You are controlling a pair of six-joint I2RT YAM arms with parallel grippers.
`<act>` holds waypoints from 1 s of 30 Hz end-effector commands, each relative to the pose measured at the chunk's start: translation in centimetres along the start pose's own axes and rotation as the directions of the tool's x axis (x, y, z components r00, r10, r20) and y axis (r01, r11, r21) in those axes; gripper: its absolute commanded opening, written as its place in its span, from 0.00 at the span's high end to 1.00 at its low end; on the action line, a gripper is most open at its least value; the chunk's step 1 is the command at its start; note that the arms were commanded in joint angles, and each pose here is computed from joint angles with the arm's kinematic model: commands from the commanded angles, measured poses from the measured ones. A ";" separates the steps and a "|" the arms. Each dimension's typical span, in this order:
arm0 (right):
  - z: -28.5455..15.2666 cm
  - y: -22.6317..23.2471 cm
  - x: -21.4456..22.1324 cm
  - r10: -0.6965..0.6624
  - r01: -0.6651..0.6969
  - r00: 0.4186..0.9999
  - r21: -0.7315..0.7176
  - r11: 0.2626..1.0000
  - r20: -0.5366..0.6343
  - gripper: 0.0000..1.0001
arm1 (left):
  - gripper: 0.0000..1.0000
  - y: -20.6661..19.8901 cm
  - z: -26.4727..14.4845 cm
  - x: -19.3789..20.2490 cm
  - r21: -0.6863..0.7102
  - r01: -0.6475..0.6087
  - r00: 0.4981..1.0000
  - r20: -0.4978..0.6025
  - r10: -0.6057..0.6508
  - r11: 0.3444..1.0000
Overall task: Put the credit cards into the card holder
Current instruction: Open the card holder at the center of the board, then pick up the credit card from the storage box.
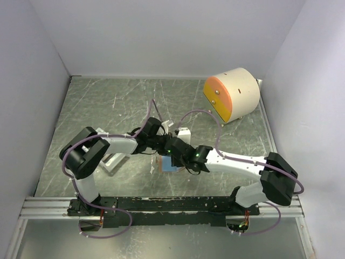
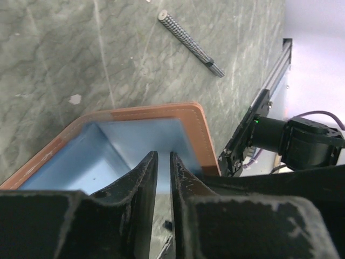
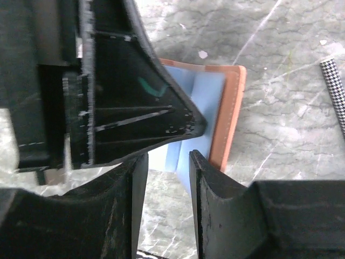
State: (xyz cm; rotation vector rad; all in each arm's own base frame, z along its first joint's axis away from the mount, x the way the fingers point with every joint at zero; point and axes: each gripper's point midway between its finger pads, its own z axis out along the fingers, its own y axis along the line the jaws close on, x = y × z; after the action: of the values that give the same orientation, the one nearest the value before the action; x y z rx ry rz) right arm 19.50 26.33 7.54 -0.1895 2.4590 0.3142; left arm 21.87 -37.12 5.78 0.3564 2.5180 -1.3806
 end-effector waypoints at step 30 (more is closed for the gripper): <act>3.8 -2.7 3.1 -0.036 0.040 0.999 0.130 0.991 -0.030 0.57 | 0.46 2.6 -22.4 -0.1 -0.651 0.177 0.945 0.322 0.057 0.738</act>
State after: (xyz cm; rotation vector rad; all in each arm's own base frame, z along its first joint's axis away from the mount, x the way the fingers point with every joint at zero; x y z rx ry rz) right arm 19.76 24.89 2.72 -0.1821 2.4966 0.1587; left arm 22.79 -21.20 15.61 0.0001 2.4517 -0.6030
